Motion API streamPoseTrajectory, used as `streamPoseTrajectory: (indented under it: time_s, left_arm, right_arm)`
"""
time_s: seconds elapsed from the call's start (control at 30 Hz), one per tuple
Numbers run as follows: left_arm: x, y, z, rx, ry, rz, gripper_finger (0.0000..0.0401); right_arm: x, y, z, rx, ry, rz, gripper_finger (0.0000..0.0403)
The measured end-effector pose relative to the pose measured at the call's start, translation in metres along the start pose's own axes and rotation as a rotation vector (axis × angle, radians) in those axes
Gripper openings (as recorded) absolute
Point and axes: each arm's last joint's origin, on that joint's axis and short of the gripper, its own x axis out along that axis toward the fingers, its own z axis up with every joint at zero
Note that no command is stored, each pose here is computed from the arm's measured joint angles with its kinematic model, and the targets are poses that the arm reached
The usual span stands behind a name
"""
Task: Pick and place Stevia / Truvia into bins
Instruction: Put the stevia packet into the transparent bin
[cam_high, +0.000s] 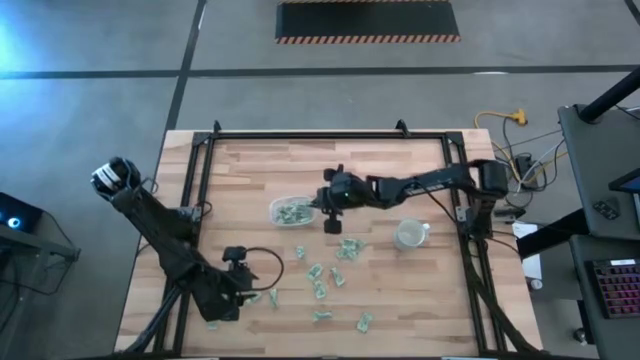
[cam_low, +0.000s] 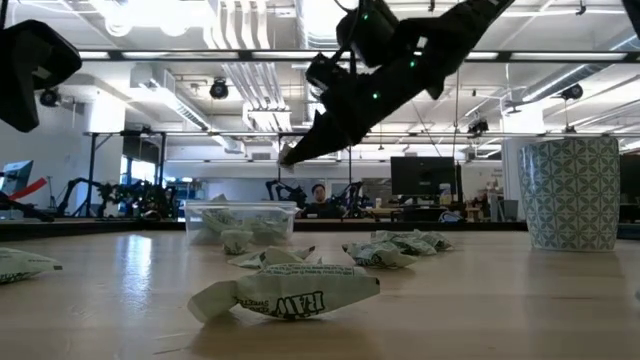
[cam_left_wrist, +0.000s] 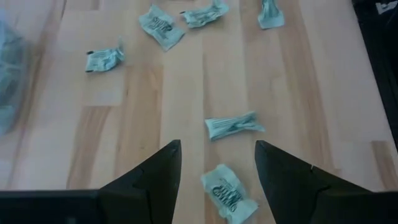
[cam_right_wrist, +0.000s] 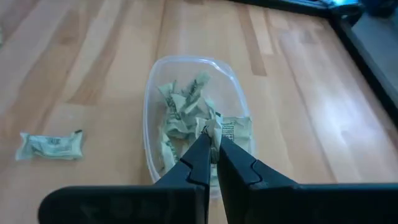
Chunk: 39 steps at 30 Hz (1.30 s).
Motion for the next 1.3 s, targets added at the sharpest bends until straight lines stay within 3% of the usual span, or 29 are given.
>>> streamPoseTrajectory:
  time_s: [0.23,0.5,0.9,1.3]
  left_arm:
    - [0.009,-0.006,-0.001,0.000,0.001,-0.001,0.0188]
    - [0.018,-0.010,-0.005,-0.033,0.034,-0.009,0.0188]
    - [0.015,-0.013,-0.009,-0.051,0.066,-0.044,0.0188]
    - [0.024,-0.002,-0.027,-0.155,0.149,-0.012,0.0187]
  right_arm:
    - [0.020,-0.009,-0.003,0.041,-0.017,0.094,0.0011]
    - [0.047,-0.011,-0.002,0.053,-0.008,0.120,0.0011]
    - [0.045,-0.015,0.005,0.055,-0.007,0.115,0.0016]
    - [0.043,-0.015,0.006,0.051,-0.003,0.115,0.0138]
